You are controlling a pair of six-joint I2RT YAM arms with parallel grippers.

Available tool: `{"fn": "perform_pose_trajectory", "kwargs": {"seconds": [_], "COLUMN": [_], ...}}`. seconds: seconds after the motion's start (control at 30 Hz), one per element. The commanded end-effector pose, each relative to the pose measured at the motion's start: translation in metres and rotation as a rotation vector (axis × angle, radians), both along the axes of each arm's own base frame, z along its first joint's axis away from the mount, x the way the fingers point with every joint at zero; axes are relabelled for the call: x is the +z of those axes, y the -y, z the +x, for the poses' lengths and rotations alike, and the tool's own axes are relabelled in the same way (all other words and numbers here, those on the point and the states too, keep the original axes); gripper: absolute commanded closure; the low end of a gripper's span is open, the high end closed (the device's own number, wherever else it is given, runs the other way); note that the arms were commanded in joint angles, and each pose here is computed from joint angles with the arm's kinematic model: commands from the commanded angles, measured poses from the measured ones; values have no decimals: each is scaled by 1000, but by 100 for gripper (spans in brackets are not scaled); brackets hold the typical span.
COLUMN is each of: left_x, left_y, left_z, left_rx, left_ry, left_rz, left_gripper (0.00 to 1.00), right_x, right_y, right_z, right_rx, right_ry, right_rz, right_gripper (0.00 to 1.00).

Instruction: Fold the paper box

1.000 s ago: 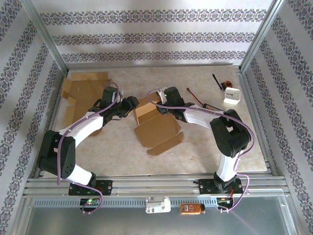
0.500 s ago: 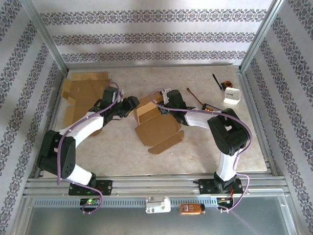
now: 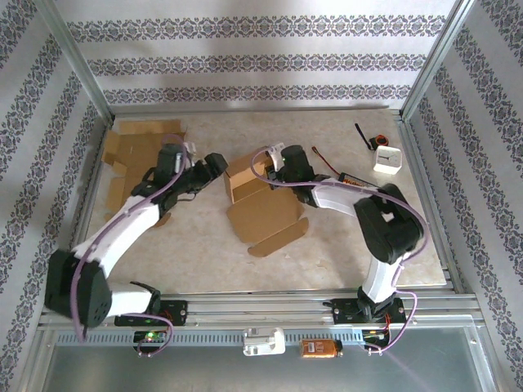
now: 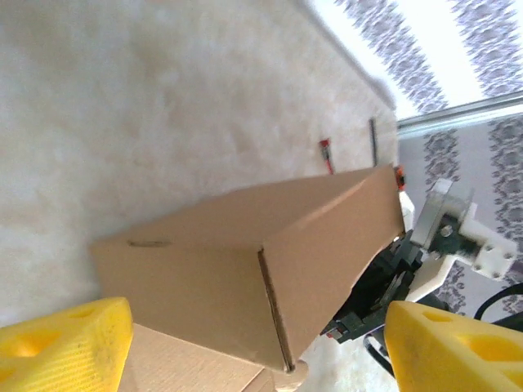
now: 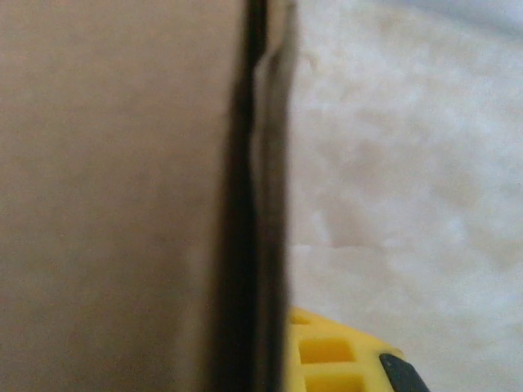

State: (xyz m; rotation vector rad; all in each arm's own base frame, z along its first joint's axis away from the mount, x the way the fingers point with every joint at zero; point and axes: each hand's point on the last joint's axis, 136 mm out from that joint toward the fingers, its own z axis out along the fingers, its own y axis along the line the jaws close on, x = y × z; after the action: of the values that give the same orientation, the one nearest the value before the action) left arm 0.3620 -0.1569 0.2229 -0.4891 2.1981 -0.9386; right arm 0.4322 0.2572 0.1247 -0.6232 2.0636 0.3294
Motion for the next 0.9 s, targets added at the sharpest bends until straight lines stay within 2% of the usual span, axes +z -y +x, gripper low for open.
{"fn": "perform_pose_trajectory", "kwargs": {"seconds": [0.0,0.07,0.13,0.2,0.27,0.33,0.4,0.53,0.6,0.73,0.87], "left_x": [52,63,66,66,62,57,52,43,39,34,28], "left_y": [-36,-53,-68,-80,-88,-94,-96,-95,-93,-93,-91], "left_z": [-20,-34,-46,-56,-62,-64,-65,-66,-66,-65,-63], "left_rx": [56,80,104,131,160,189,206,211,207,204,193], "left_ry": [177,228,255,268,270,269,263,242,236,228,218], "left_rz": [212,305,381,432,455,458,446,420,410,410,410], "left_gripper": [17,17,16,16,16,16,16,16,15,15,15], "right_x": [90,115,122,109,91,82,62,7,-18,-36,-20], "right_y": [15,21,23,25,28,12,-9,-32,-46,-63,-70], "right_z": [0,-5,-14,-28,-32,-40,-60,-71,-82,-88,-91], "right_rx": [162,267,439,695,886,1005,1150,1260,1316,1313,1264], "right_ry": [273,341,418,486,517,544,566,456,438,426,465], "right_rz": [-223,-428,-738,-1166,-1489,-1545,-1508,-1558,-1525,-1495,-1460], "right_gripper": [100,100,100,100,100,100,94,90,86,73,66]}}
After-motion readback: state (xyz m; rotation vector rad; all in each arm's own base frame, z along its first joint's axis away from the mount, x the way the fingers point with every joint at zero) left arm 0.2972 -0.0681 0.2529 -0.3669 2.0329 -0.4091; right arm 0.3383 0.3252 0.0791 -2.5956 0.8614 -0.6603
